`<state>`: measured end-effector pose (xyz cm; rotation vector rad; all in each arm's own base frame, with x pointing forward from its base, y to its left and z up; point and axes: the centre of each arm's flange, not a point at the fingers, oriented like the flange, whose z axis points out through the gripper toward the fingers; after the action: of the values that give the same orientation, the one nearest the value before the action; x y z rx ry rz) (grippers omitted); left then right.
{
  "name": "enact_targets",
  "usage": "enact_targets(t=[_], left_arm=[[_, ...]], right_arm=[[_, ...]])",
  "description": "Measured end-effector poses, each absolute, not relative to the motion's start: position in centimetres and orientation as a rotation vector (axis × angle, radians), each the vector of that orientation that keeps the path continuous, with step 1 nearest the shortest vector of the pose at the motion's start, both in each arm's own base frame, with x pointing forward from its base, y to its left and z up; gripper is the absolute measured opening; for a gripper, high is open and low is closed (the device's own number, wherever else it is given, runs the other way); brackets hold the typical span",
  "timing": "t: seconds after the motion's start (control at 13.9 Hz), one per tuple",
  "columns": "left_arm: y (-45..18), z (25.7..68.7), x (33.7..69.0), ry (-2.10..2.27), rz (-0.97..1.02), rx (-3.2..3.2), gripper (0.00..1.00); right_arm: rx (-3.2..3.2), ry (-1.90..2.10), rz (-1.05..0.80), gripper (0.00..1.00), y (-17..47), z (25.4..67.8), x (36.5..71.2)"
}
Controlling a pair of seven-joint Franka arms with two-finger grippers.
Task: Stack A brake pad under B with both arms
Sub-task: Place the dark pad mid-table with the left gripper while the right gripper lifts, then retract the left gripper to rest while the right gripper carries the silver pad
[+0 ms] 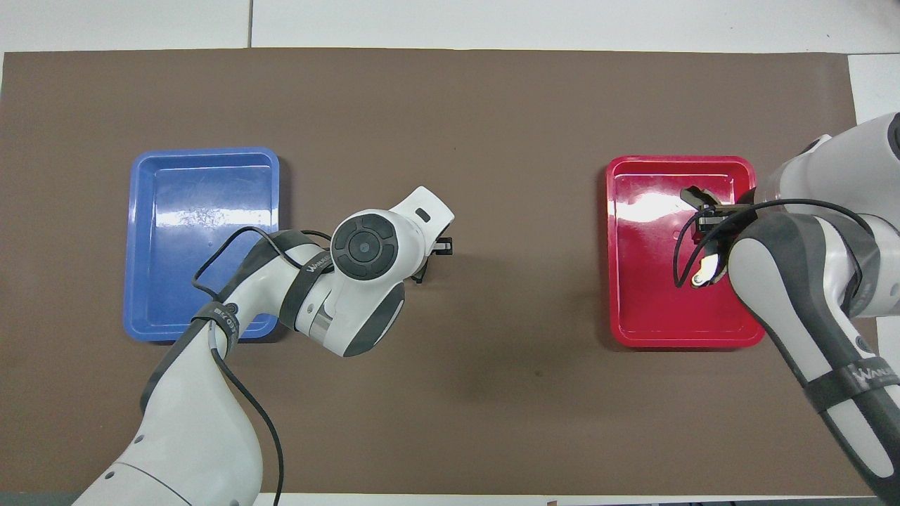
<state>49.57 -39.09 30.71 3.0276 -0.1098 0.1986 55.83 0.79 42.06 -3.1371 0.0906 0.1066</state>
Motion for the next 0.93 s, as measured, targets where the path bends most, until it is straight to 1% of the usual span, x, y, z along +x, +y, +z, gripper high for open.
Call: enact_targets(t=[0.07,0.14,0.29,0.43,0.5,0.72,0.93], left_arm=[[-39.4,30.3,49.4,-0.115,0.194,3.029,0.4],[-39.5,30.2,49.4,-0.115,0.198,3.027,0.48],[-39.3,30.2,49.7,-0.108,0.207,3.025,0.67],[-38.8,30.5,49.9,-0.094,0.2,3.032,0.94],[-38.0,31.0,50.3,-0.075,0.186,3.042,0.99],[-33.3,34.3,52.1,-0.003,0.159,3.066,0.99],[-26.6,37.7,53.7,-0.059,0.101,3.1,0.99]], right_arm=[[-3.138,0.094,0.106,0.43,1.8,42.4,55.9],[-3.139,0.09,0.104,0.43,3.0,42.6,55.9],[-3.141,0.076,0.103,0.43,5.0,42.6,55.8],[-3.142,0.054,0.098,0.43,6.3,42.8,55.7],[-3.143,0.037,0.091,0.43,7.3,43.0,55.7],[-3.143,-0.003,0.057,0.43,12.6,43.5,55.3],[-3.142,-0.063,0.033,0.43,18.7,42.8,54.4]])
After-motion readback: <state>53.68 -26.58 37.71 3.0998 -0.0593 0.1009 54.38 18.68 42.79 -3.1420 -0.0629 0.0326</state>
